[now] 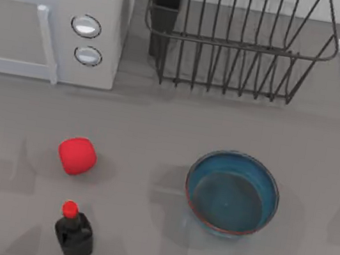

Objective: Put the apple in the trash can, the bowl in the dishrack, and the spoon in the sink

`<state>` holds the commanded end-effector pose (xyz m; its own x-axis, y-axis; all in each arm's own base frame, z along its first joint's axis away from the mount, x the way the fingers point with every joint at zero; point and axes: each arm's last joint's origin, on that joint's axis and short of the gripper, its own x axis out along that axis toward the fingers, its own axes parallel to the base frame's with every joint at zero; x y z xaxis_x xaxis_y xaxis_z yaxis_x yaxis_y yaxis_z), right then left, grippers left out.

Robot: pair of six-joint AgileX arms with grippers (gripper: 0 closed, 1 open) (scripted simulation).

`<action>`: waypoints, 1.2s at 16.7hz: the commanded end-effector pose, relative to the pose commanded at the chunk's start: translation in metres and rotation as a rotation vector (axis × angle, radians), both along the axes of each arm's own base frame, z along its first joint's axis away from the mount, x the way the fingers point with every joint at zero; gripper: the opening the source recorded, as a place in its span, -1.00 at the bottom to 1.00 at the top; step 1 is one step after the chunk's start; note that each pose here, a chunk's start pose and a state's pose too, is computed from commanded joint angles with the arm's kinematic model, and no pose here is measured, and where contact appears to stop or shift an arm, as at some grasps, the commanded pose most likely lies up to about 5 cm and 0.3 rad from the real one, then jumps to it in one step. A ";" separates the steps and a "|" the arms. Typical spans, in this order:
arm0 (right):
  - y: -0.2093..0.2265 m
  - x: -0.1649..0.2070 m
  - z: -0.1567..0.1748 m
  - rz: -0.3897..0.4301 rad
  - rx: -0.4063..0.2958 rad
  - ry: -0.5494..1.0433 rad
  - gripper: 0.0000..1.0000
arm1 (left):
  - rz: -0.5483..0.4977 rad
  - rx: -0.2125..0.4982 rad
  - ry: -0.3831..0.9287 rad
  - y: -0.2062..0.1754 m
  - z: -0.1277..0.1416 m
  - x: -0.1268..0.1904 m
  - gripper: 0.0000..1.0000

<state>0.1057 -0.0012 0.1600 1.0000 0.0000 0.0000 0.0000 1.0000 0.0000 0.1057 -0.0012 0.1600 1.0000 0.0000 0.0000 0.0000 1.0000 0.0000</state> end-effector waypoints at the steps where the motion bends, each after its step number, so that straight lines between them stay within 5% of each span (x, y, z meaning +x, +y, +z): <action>1: 0.000 0.000 0.000 0.000 0.000 0.000 1.00 | 0.000 0.000 0.000 0.000 0.000 0.000 1.00; 5: 0.000 0.000 0.000 0.000 0.000 0.000 1.00 | -0.009 0.029 0.064 -0.001 0.006 0.001 1.00; 11: 0.000 0.000 0.000 0.000 0.000 0.000 1.00 | -0.091 0.180 0.413 -0.010 0.045 0.023 1.00; 16: 0.000 0.000 0.000 0.000 0.000 0.000 1.00 | -0.259 0.342 0.763 -0.033 0.079 0.085 1.00; 20: 0.000 0.000 0.000 0.000 0.000 0.000 1.00 | -0.438 0.483 1.014 -0.068 0.078 0.148 1.00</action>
<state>0.1057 -0.0012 0.1600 1.0000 0.0000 0.0000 0.0000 1.0000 0.0000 0.2537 -0.0695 0.2382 0.4601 -0.1226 -0.8794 0.5560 0.8119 0.1778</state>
